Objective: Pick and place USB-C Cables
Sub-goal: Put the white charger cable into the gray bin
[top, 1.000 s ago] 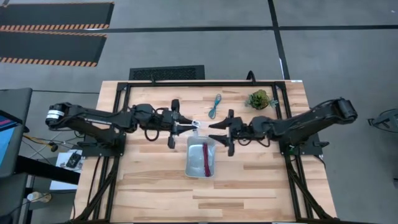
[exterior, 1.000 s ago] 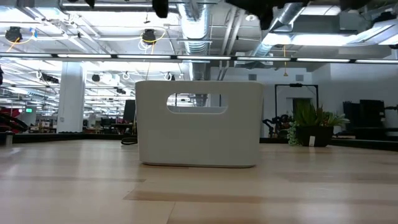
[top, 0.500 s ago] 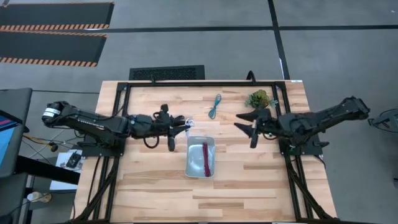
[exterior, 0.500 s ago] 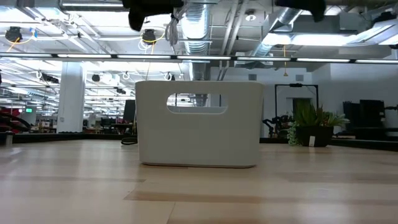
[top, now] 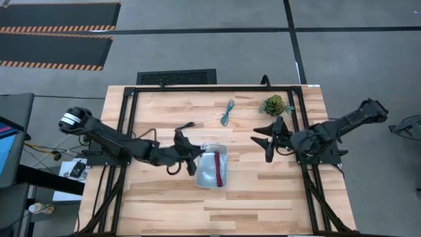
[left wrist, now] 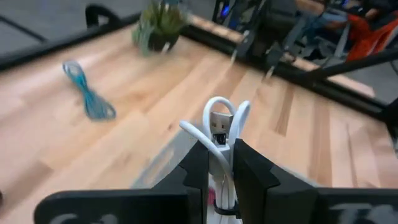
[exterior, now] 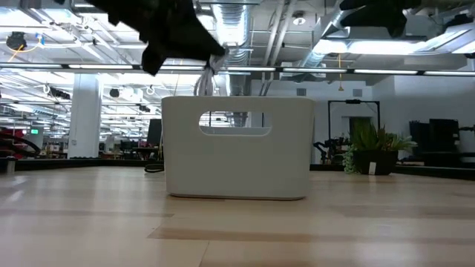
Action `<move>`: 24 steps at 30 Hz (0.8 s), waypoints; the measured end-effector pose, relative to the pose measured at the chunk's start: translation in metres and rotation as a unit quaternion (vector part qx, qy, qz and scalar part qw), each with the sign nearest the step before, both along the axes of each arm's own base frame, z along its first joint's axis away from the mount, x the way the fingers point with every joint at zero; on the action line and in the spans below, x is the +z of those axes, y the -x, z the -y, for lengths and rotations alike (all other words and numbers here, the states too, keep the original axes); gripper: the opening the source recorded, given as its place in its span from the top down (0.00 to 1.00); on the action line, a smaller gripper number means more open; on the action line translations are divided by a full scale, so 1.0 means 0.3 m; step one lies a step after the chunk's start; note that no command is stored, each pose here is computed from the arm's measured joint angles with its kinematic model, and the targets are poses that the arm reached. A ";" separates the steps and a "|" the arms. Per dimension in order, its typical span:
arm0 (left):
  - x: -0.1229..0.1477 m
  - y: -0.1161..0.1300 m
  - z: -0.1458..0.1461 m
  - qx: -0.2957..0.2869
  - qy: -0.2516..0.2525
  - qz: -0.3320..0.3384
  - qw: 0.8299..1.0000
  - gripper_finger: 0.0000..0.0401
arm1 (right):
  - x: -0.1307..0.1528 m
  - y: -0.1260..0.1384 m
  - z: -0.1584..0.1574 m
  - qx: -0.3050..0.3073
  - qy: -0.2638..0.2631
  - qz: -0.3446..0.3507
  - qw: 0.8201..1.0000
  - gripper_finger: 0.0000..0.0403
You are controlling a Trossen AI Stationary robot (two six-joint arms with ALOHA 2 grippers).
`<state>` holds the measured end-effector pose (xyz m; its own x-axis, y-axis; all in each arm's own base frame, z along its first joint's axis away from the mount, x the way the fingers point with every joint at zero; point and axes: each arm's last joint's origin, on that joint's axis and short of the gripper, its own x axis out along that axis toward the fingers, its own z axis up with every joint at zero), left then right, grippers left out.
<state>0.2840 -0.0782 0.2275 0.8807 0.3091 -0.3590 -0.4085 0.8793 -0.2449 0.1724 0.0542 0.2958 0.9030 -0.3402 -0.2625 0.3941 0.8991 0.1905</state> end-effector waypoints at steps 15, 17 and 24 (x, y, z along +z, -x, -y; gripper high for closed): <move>-0.232 -0.094 0.072 0.038 0.080 -0.026 0.996 0.91 | -0.031 -0.033 -0.014 -0.005 -0.009 -0.018 1.000 0.51; -0.246 -0.109 0.070 0.047 0.090 -0.024 0.995 0.90 | -0.031 -0.033 -0.014 -0.005 -0.009 -0.018 1.000 0.51; -0.263 -0.131 0.058 0.056 0.094 -0.037 0.993 0.92 | -0.032 -0.032 -0.014 -0.005 -0.011 -0.019 1.000 0.51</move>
